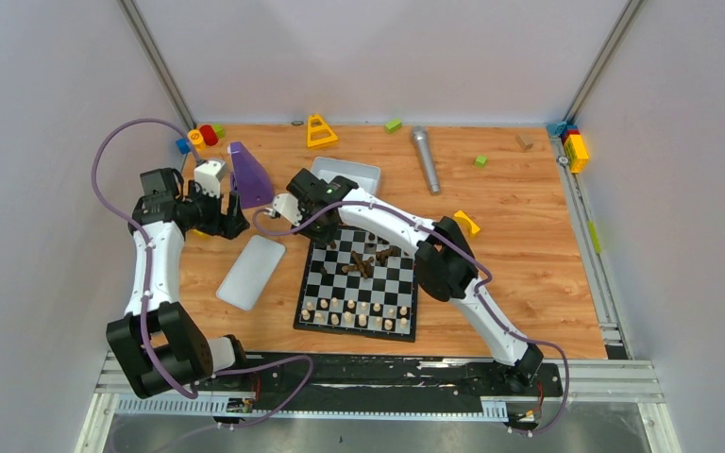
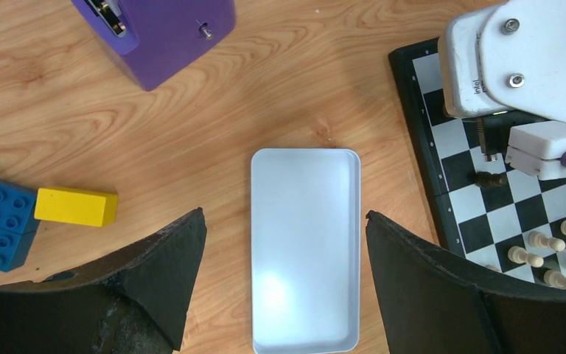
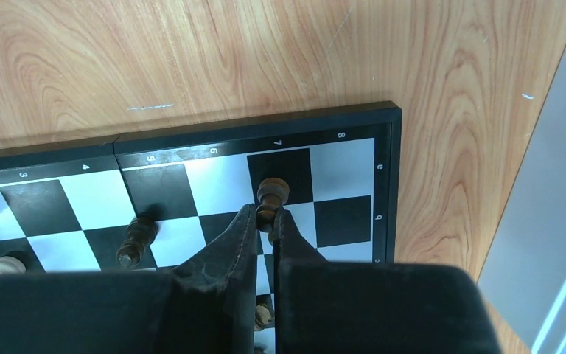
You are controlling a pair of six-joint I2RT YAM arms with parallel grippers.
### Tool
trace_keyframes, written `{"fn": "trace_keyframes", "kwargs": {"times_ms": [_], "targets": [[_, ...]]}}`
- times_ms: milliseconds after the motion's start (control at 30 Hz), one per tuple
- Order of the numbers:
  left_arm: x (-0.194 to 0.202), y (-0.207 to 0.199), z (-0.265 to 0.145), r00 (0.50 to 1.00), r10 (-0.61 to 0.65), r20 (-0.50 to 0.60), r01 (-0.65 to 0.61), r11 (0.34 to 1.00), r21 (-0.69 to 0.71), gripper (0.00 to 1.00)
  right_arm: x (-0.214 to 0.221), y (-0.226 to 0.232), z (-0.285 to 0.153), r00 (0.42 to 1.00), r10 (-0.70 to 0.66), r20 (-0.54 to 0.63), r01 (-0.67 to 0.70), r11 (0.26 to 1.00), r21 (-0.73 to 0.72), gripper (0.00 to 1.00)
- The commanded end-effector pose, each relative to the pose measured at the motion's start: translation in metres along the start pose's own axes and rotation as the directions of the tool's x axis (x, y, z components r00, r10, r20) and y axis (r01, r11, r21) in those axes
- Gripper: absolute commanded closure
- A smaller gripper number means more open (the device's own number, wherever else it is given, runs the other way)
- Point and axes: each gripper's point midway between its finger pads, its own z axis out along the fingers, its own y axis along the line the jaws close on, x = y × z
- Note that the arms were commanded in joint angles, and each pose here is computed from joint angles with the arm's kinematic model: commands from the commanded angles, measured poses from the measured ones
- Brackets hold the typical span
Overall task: Set up the chess pieces on the board
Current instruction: Place the chess piece on the chessboard.
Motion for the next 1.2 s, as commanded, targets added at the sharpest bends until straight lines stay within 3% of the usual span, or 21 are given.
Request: {"fn": "trace_keyframes", "kwargs": {"times_ms": [0,367,733,900,1167], "targets": [[-0.021,0.006,-0.007,0.997,0.025,0.069,-0.024,1.0,-0.011,0.13,-0.004,0.003,-0.001,1.0,-0.02,0.012,0.02,1.0,-0.011,0.98],[-0.018,0.006,-0.008,0.997,0.041,0.06,-0.041,0.999,-0.009,0.13,-0.005,0.001,0.007,1.0,-0.029,0.009,0.029,1.0,-0.012,0.89],[-0.015,0.005,-0.007,0.998,0.045,0.048,-0.045,0.999,-0.008,0.13,-0.016,-0.003,0.005,0.999,-0.023,0.044,0.022,1.0,0.006,0.69],[-0.016,0.006,-0.008,0.998,0.044,0.051,-0.043,0.999,-0.011,0.13,-0.033,-0.013,-0.02,0.993,-0.003,0.114,-0.002,0.999,0.042,0.6],[-0.021,0.007,-0.009,0.998,0.033,0.062,-0.032,0.999,-0.019,0.13,-0.053,-0.007,-0.077,0.971,0.02,0.239,-0.027,0.999,0.029,0.56]]}}
